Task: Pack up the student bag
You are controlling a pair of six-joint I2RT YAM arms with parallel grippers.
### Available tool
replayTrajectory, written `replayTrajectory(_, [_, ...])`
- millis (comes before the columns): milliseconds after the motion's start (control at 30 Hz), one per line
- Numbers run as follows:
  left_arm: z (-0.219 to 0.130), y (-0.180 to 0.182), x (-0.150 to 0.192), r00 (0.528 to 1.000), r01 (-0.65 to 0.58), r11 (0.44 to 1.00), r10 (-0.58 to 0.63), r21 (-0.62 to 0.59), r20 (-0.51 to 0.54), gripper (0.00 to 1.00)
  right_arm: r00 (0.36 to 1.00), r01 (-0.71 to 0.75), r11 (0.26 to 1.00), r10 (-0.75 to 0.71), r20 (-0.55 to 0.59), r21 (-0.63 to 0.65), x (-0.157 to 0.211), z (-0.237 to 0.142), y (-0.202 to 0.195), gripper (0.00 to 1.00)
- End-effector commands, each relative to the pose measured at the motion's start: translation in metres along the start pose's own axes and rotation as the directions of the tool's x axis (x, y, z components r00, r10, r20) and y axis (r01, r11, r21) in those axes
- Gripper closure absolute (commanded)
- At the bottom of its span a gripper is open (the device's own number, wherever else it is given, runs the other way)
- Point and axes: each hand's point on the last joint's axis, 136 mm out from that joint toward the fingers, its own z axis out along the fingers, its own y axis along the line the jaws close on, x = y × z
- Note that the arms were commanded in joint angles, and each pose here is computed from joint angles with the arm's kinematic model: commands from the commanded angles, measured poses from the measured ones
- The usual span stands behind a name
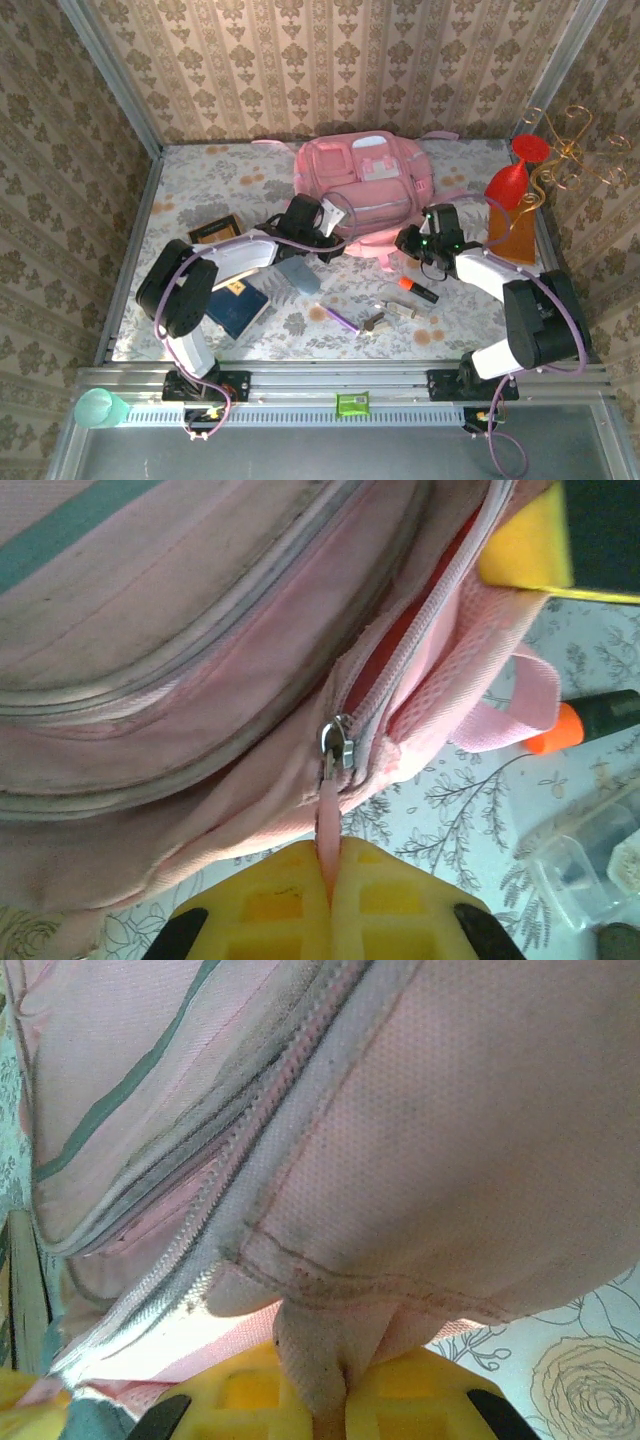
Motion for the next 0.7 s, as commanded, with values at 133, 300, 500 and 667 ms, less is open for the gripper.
replayTrajectory(133, [-0.023, -0.032, -0.024, 1.000, -0.027, 0.997, 0.027, 0.068, 0.003, 1.00, 0.997, -0.018, 0.997, 0.012, 0.074, 0.080, -0.006, 0.011, -0.017, 1.00])
replayTrajectory(300, [-0.035, -0.010, -0.009, 1.000, 0.005, 1.000, -0.005, -0.009, -0.008, 1.00, 0.991, -0.065, 0.987, 0.046, 0.127, 0.148, -0.009, 0.008, -0.037, 1.00])
replayTrajectory(500, [-0.044, 0.069, 0.028, 0.993, 0.050, 0.948, -0.080, -0.313, -0.085, 1.00, 0.982, -0.095, 0.988, 0.073, 0.177, 0.118, -0.016, -0.001, -0.037, 1.00])
replayTrajectory(667, [-0.040, 0.084, 0.037, 0.989, 0.054, 0.934, -0.098, -0.355, -0.110, 1.00, 0.977, -0.085, 0.994, 0.069, 0.199, 0.071, -0.022, -0.006, -0.026, 1.00])
